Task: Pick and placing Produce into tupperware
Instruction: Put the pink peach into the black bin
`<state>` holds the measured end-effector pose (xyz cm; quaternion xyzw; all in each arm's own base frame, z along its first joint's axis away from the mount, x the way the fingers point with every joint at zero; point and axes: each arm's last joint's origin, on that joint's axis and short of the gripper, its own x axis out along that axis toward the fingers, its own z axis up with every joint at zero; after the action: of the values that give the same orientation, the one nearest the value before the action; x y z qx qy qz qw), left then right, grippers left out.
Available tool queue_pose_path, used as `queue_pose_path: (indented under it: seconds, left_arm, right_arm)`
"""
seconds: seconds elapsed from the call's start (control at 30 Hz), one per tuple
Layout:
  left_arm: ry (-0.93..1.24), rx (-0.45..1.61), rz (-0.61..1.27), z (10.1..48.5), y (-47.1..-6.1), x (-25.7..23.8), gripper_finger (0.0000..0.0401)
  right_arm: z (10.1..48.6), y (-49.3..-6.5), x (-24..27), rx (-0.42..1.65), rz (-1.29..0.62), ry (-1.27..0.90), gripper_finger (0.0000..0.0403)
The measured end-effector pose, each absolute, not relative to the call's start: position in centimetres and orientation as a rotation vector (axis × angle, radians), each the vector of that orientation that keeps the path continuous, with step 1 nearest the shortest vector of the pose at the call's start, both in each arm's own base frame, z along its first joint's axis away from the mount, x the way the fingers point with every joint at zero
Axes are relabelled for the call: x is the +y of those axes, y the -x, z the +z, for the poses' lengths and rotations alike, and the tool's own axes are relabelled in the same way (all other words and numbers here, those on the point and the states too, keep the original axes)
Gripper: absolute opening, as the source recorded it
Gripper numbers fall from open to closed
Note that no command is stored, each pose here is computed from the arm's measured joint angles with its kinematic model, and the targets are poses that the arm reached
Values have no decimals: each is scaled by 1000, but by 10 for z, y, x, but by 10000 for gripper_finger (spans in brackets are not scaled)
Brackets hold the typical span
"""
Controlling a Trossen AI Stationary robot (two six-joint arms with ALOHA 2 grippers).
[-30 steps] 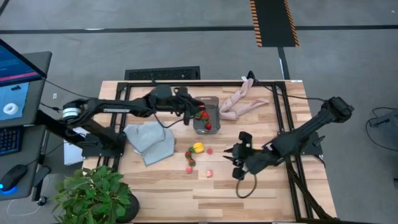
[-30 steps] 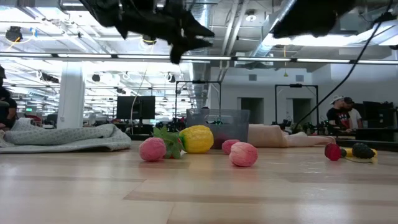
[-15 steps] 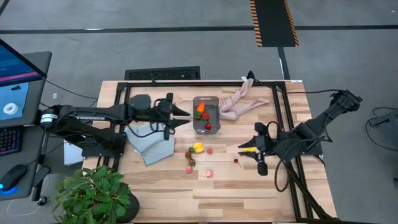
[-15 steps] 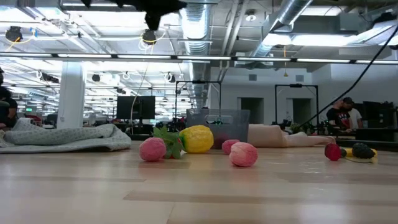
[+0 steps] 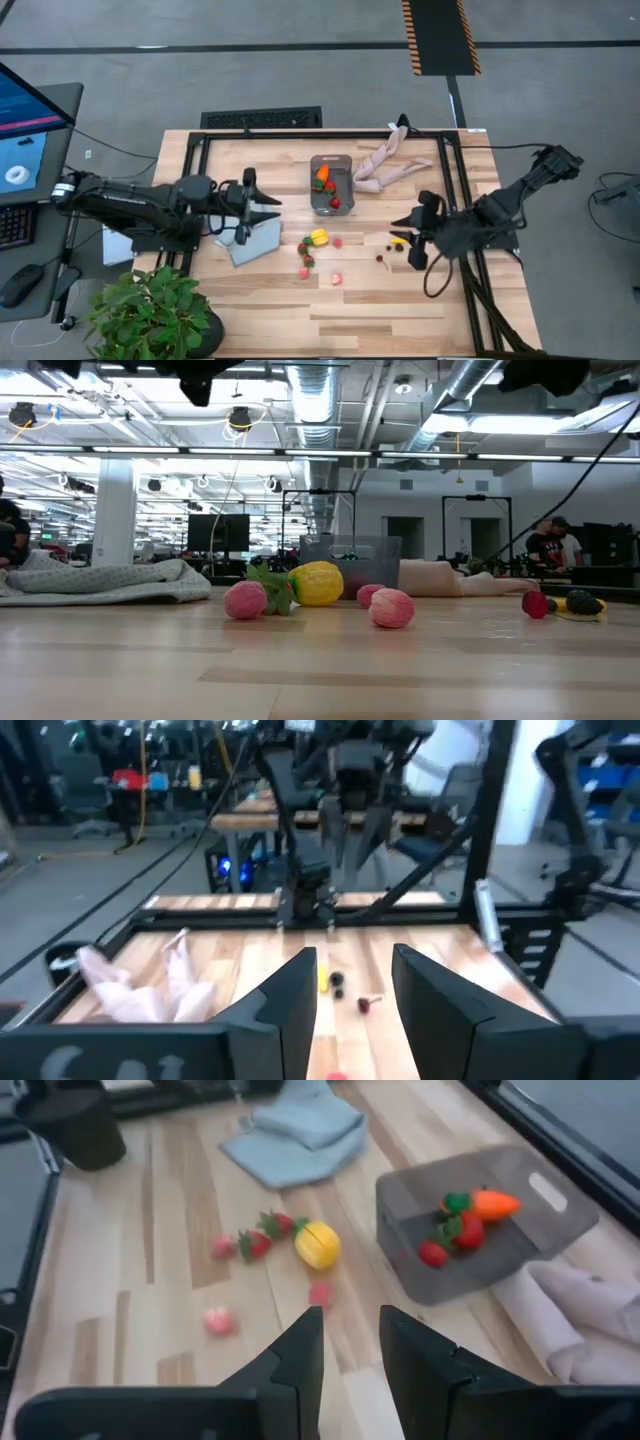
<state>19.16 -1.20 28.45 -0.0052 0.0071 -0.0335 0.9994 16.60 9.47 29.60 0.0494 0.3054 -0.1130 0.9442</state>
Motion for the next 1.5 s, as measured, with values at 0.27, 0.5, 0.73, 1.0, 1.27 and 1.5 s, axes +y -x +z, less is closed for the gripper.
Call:
queue_pose_path:
  seconds: [0.27, 0.5, 0.73, 1.0, 1.27, 1.5]
  left_arm:
    - [-37, -121, -120, 253, -172, -25, 121]
    - [-7, -126, -50, 238, -164, -27, 121]
    - [30, -129, -43, 239, -164, -27, 121]
    - [43, -126, -49, 239, -164, -27, 121]
    - [50, -114, -50, 237, -164, -27, 121]
    - [66, -113, -51, 237, -164, -27, 121]
  right_arm:
    - [267, -189, 107, 760, -297, -141, 123]
    - [239, -216, 115, 823, -334, -99, 123]
    - [207, -257, 129, 826, -210, -84, 123]
    - [168, -281, 138, 929, -119, -57, 123]
    - [164, -312, 154, 915, -58, -46, 123]
    - [159, -333, 154, 975, 66, -105, 164]
